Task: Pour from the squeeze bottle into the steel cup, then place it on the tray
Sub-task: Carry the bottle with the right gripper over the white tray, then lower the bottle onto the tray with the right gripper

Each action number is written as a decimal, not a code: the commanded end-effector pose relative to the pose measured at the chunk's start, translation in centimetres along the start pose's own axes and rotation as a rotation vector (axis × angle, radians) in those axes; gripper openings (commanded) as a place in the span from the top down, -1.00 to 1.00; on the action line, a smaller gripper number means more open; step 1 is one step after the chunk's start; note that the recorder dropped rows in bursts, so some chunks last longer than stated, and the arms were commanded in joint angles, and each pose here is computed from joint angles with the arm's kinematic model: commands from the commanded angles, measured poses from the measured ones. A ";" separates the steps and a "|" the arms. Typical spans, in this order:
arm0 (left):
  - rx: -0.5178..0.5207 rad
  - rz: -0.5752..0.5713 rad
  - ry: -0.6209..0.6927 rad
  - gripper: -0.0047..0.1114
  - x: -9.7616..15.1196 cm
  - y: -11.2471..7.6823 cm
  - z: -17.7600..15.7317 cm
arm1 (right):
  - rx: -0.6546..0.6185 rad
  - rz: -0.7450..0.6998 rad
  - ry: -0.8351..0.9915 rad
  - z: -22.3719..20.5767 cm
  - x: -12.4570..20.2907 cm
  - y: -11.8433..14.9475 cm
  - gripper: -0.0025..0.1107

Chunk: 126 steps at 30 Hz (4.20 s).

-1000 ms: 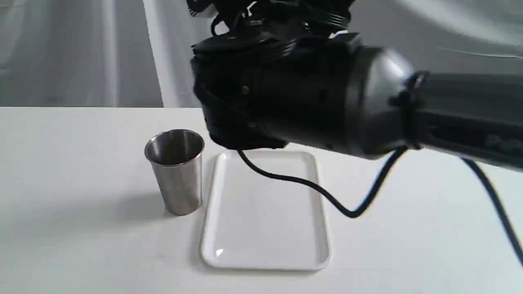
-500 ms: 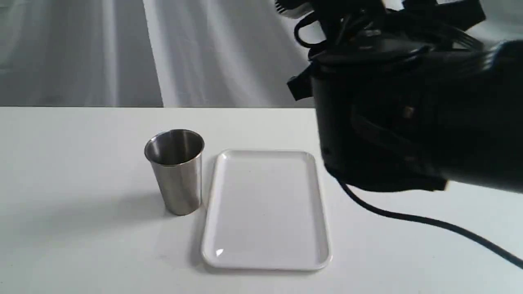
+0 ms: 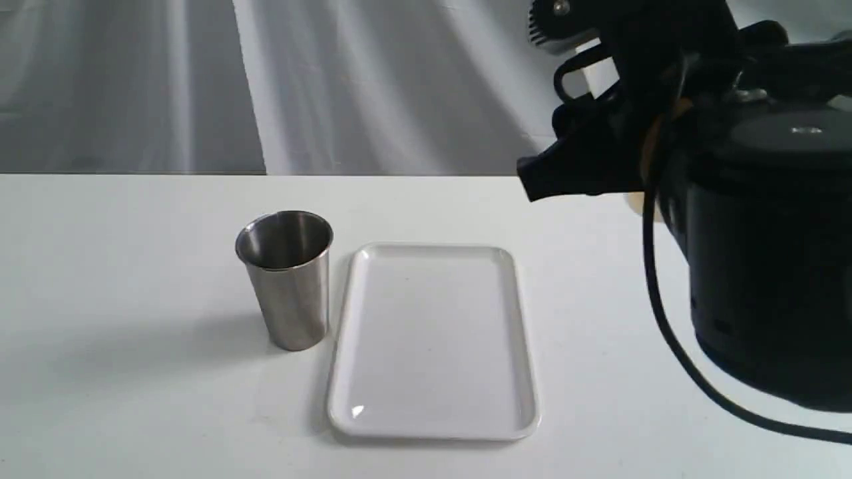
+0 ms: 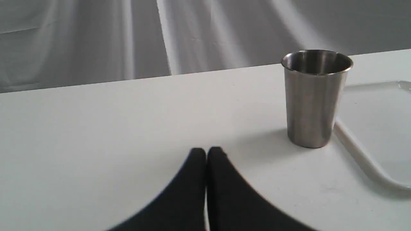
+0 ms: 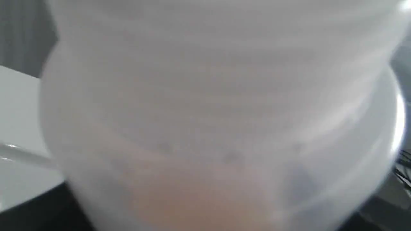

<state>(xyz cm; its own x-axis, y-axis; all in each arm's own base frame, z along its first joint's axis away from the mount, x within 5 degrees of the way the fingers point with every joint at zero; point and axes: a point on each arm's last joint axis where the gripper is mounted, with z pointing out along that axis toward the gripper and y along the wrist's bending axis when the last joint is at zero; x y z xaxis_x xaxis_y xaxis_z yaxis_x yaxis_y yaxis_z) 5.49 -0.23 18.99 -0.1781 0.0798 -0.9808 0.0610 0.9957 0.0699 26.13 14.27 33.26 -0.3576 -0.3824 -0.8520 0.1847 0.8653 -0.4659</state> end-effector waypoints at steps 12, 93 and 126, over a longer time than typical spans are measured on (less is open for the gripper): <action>0.006 -0.002 -0.005 0.92 0.1 0.0 0.0 | -0.286 0.182 0.042 1.6 0.4 0.8 0.68; 0.006 -0.003 -0.005 0.92 0.1 0.0 0.0 | -0.723 0.196 0.030 13.4 11.7 11.7 0.68; 0.006 -0.002 -0.005 0.92 0.1 0.0 0.0 | -0.747 0.133 0.102 13.2 12.6 12.0 -0.26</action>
<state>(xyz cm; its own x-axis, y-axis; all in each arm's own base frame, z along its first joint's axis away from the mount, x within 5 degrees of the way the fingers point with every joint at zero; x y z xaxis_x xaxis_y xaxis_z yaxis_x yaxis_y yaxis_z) 5.49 -0.23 18.99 -0.1781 0.0798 -0.9808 0.0611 0.9957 0.0699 35.72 15.75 13.11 -0.4897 -0.2536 -0.8342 -0.4178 0.9080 -0.0308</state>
